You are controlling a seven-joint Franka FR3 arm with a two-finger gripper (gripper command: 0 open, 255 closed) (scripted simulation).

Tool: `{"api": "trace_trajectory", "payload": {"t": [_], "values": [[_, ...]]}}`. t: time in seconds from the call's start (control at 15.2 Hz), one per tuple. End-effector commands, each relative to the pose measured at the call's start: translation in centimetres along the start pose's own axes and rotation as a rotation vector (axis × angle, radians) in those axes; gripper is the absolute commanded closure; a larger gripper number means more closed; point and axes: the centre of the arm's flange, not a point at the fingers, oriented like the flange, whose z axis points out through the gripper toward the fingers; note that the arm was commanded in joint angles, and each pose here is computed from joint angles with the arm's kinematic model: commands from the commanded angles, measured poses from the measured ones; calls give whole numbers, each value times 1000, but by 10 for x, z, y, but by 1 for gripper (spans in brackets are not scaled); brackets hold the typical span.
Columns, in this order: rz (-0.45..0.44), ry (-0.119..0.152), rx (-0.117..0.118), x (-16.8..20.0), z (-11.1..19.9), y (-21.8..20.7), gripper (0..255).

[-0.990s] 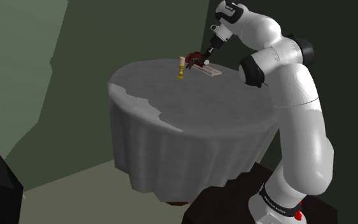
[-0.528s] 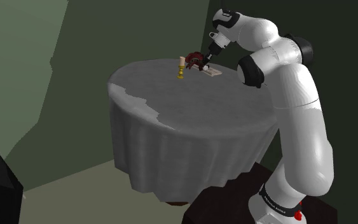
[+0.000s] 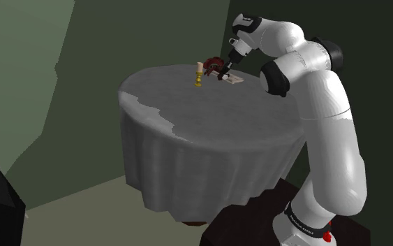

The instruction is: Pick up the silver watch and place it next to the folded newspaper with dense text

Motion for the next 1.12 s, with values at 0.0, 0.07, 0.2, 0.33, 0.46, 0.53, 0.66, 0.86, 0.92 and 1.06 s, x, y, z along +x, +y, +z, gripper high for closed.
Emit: {"api": "trace_trajectory", "payload": {"t": [0.0, 0.07, 0.2, 0.33, 0.46, 0.53, 0.66, 0.86, 0.92, 1.06], "values": [[0, 0, 0, 0, 0, 0, 255], [0, 0, 0, 0, 0, 0, 255], [0, 0, 0, 0, 0, 0, 0], [0, 0, 0, 0, 0, 0, 0], [0, 0, 0, 0, 0, 0, 0], [0, 0, 0, 0, -13, 0, 0], [0, 0, 0, 0, -40, 0, 0], [0, 0, 0, 0, -50, 0, 0], [0, 0, 0, 0, -50, 0, 0], [0, 0, 0, 0, -50, 0, 0]]}}
